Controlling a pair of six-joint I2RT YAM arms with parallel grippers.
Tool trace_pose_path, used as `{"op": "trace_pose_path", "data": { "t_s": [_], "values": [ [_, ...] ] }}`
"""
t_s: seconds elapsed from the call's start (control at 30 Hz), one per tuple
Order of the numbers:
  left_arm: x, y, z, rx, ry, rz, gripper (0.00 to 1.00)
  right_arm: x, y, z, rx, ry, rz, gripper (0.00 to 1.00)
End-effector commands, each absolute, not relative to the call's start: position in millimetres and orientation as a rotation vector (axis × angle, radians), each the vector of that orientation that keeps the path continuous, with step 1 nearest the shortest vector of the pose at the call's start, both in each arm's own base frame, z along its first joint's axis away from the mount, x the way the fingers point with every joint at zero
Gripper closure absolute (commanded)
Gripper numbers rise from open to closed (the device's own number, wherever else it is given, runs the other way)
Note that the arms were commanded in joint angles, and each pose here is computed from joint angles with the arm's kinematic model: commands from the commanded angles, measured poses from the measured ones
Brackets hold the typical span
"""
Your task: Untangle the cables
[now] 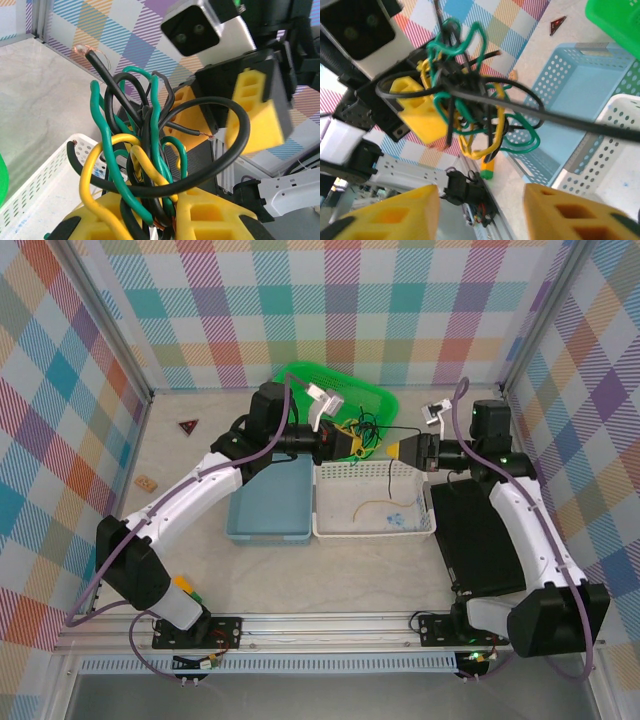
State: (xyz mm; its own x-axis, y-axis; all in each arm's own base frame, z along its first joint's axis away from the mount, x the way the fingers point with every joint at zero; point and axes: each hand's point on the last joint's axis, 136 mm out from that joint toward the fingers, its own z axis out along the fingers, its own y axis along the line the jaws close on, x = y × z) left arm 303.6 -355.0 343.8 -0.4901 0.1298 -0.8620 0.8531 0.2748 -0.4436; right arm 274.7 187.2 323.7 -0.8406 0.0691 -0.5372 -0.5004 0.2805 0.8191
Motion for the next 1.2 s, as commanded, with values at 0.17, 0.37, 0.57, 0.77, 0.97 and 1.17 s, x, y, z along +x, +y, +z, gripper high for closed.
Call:
{"op": "trace_pose_path", "data": {
  "t_s": [0.17, 0.37, 0.57, 0.77, 0.97, 1.17],
  "values": [
    [293.2, -350.6, 364.9, 0.911, 1.732, -1.309, 1.0, 277.3, 203.2, 332.0, -0.335, 2.072, 1.707, 0.58],
    [289.1, -349.5, 363.0, 0.929, 1.726, -1.312, 1.0, 280.6, 215.7, 333.0, -0.322, 2.084, 1.738, 0.6],
    [284.1, -349.9, 365.6, 0.938, 1.71, -1.344, 1.0, 291.9, 220.4, 331.8, -0.255, 2.1, 1.744, 0.81],
    [283.8, -347.8, 360.8, 0.938, 1.72, -1.333, 0.89, 301.0, 219.6, 343.4, -0.192, 2.06, 1.747, 1.0],
    [281.1, -347.1, 358.8, 0.946, 1.69, -1.335, 0.49, 301.7, 220.9, 358.1, -0.167, 2.021, 1.782, 1.0],
    [272.0, -344.2, 358.0, 1.013, 1.626, -1.309, 0.29, 302.6, 219.6, 367.8, -0.134, 2.016, 1.781, 1.0]
  ]
}}
